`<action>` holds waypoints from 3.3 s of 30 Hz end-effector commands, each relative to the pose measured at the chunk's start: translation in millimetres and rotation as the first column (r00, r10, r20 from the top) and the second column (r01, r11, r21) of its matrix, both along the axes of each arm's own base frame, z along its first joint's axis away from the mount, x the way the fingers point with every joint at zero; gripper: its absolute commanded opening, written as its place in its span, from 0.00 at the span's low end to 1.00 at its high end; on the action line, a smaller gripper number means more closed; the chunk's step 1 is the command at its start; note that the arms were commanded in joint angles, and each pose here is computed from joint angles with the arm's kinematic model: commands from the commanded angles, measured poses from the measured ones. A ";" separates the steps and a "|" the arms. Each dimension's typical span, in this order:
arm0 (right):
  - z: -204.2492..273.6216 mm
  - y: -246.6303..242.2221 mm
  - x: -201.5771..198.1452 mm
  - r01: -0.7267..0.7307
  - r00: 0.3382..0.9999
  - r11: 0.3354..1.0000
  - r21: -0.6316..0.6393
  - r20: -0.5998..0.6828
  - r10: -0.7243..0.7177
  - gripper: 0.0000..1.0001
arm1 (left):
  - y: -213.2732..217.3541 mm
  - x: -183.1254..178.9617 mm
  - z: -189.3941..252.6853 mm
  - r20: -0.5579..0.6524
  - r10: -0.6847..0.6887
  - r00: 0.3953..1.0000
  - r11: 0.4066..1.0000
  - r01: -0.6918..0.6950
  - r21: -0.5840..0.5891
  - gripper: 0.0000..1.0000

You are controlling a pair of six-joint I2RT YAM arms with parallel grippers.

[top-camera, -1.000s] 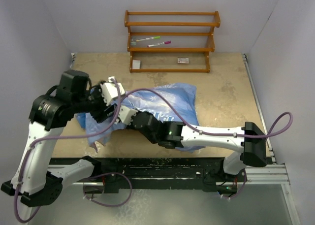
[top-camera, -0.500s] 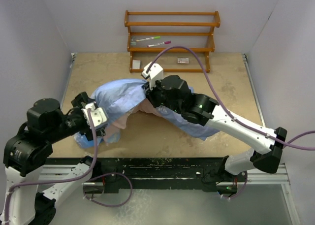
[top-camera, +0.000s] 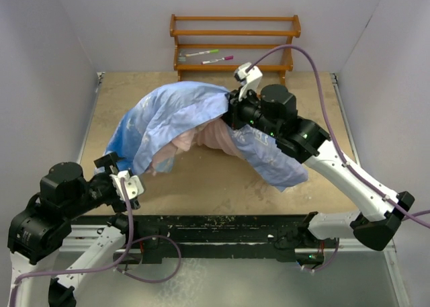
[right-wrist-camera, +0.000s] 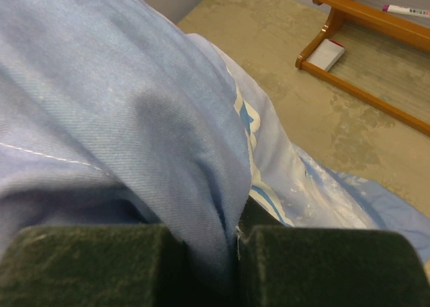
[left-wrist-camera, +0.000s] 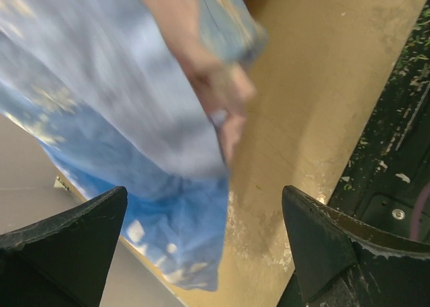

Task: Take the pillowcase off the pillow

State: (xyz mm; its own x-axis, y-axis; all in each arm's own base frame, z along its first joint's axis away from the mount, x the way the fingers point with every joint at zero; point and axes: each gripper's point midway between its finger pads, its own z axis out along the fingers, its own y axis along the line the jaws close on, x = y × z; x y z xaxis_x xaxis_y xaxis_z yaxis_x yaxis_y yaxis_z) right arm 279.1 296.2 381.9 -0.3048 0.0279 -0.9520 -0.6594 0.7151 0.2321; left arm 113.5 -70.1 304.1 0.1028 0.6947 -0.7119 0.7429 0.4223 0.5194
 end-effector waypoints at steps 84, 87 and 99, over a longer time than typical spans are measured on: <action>76.9 -35.1 -40.7 -0.191 0.921 0.869 0.457 0.389 -0.002 0.00 | 88.0 201.9 146.6 -0.072 0.572 0.817 0.799 -0.575 -0.177 0.99; 63.3 -35.7 -37.0 -0.201 0.930 0.864 0.462 0.368 0.020 0.00 | 127.5 206.3 136.8 -0.128 0.629 0.766 0.751 -0.642 -0.152 0.99; 54.3 -11.4 -56.3 -0.411 0.886 0.811 0.416 0.393 0.247 0.00 | 60.4 121.6 121.3 -0.034 0.186 0.982 0.964 -0.189 -0.187 0.99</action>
State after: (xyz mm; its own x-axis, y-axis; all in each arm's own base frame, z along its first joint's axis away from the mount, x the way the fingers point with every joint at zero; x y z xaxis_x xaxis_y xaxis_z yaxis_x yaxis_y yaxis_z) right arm 258.9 274.3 356.2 -0.2140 0.3417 -0.9151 -0.7872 0.4944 0.3686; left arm 298.0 79.0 414.3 -0.3693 0.4410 -0.8180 0.4034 0.8691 0.2864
